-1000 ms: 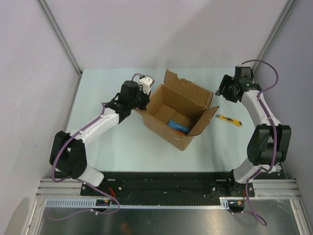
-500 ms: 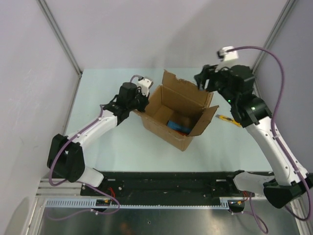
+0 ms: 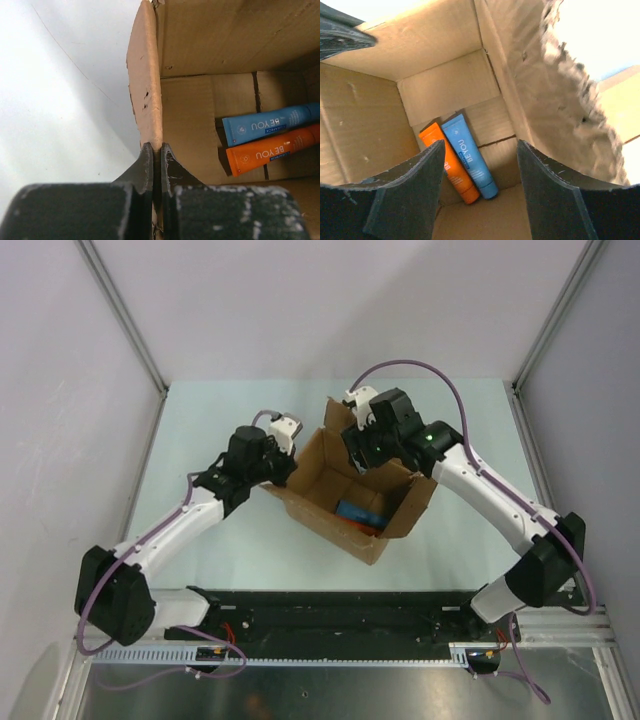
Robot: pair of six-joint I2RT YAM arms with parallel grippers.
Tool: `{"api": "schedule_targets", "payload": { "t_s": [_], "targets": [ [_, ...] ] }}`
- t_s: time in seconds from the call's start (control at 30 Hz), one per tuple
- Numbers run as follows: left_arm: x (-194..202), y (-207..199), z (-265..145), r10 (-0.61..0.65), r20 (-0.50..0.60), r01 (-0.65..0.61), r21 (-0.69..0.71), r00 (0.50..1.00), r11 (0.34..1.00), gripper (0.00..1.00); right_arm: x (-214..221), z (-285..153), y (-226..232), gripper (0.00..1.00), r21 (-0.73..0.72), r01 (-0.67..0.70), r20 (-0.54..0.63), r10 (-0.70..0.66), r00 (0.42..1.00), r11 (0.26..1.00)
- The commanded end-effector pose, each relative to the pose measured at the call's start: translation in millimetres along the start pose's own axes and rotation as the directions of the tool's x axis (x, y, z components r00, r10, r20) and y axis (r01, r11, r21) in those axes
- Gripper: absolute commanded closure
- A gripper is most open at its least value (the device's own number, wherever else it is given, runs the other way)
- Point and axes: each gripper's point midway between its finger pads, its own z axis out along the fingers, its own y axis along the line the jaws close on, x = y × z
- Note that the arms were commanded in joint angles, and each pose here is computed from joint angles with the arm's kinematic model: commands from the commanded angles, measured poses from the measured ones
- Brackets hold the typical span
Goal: Unpack the express box
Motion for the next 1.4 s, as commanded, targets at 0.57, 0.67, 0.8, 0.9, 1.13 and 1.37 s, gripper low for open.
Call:
{"api": "schedule_targets", "payload": {
  "t_s": [0.57, 0.67, 0.8, 0.9, 1.13, 1.37],
  "targets": [
    [18, -14, -28, 0.142, 0.009, -0.142, 0.073, 0.99, 0.987, 1.0, 76, 78, 17, 0.34, 0.013, 0.174, -0.374, -0.157, 0.914, 0.985],
    [25, 1, -20, 0.162, -0.036, -0.162, -0.007, 0.986, 0.987, 1.0, 77, 87, 19, 0.33, 0.003, 0.14, -0.357, -0.13, 0.925, 0.99],
    [31, 18, -9, 0.197, -0.089, -0.205, -0.089, 0.976, 0.975, 1.0, 86, 91, 35, 0.34, 0.018, 0.137, -0.356, -0.122, 0.926, 0.99],
    [38, 28, 4, 0.219, -0.138, -0.236, -0.121, 0.966, 0.964, 1.0, 91, 98, 45, 0.35, 0.006, 0.107, -0.359, -0.098, 0.928, 0.994],
    [0, 32, 26, 0.392, 0.033, -0.383, -0.148, 0.919, 0.912, 1.0, 77, 111, 37, 0.35, -0.001, -0.042, -0.352, 0.039, 0.935, 0.999],
    [-33, 32, 30, 0.48, 0.153, -0.455, -0.172, 0.864, 0.874, 1.0, 62, 115, 21, 0.37, 0.042, 0.012, -0.335, 0.003, 0.942, 0.999]
  ]
}}
